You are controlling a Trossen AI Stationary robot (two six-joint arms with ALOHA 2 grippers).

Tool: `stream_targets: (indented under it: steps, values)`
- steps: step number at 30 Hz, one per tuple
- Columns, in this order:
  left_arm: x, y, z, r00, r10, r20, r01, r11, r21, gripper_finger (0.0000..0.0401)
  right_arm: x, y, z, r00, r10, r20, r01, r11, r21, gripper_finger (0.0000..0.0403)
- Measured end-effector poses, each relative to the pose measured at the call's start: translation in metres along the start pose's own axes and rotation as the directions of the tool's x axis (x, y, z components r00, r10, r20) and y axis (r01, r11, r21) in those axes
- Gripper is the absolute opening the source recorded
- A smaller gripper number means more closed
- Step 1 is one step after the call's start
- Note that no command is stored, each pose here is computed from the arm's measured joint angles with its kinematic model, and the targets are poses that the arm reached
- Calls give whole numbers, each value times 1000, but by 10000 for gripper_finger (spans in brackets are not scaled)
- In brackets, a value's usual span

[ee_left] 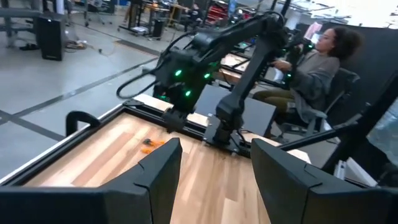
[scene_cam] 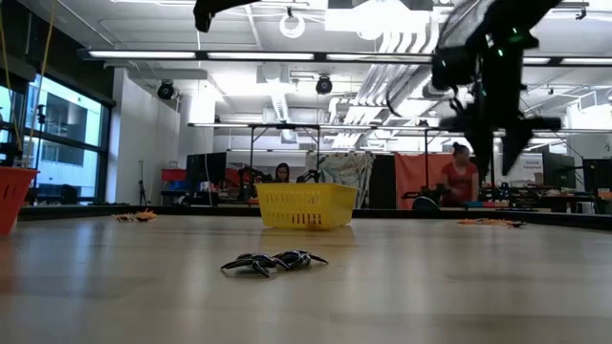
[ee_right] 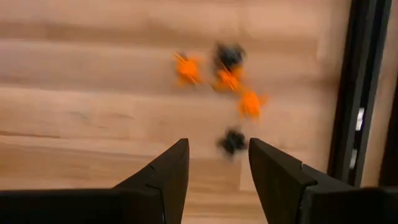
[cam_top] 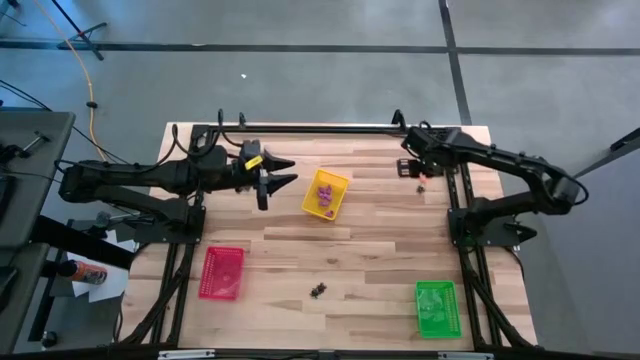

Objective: Sort Halloween decoration
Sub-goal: Put the black spider toy into the green bin

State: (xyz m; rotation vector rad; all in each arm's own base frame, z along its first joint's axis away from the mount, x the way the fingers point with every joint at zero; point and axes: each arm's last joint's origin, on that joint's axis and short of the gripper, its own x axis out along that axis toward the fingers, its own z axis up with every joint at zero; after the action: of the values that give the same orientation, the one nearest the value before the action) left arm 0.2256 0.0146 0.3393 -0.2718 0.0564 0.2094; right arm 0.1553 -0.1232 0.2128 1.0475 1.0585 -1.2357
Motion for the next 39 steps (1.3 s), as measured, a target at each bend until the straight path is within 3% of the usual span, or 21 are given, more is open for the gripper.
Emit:
stream_targets:
  steps: [5,11,19,28,32,39]
  values:
    - [0,-1,0,1000,-19,-6,19,1000,0,182,36,-15,-12,996,37,-87,-29,996,89,162]
    - [0,-1,0,1000,-19,-6,19,1000,0,182,60,-26,-22,995,42,-92,-23,981,195,162]
    - [0,-1,0,1000,-19,-7,19,1000,10,182,72,-31,-22,999,43,-24,-34,956,293,162]
    - [0,0,-2,1000,-15,-23,15,1000,12,182,75,-34,-20,999,53,-11,-46,947,319,161]
    - [0,0,-3,999,-6,-38,6,1000,15,182,75,-34,-20,999,50,-9,-45,947,318,137]
    - [0,1,-4,999,0,-47,1,1000,17,182,76,-33,-19,999,50,15,-52,947,316,53]
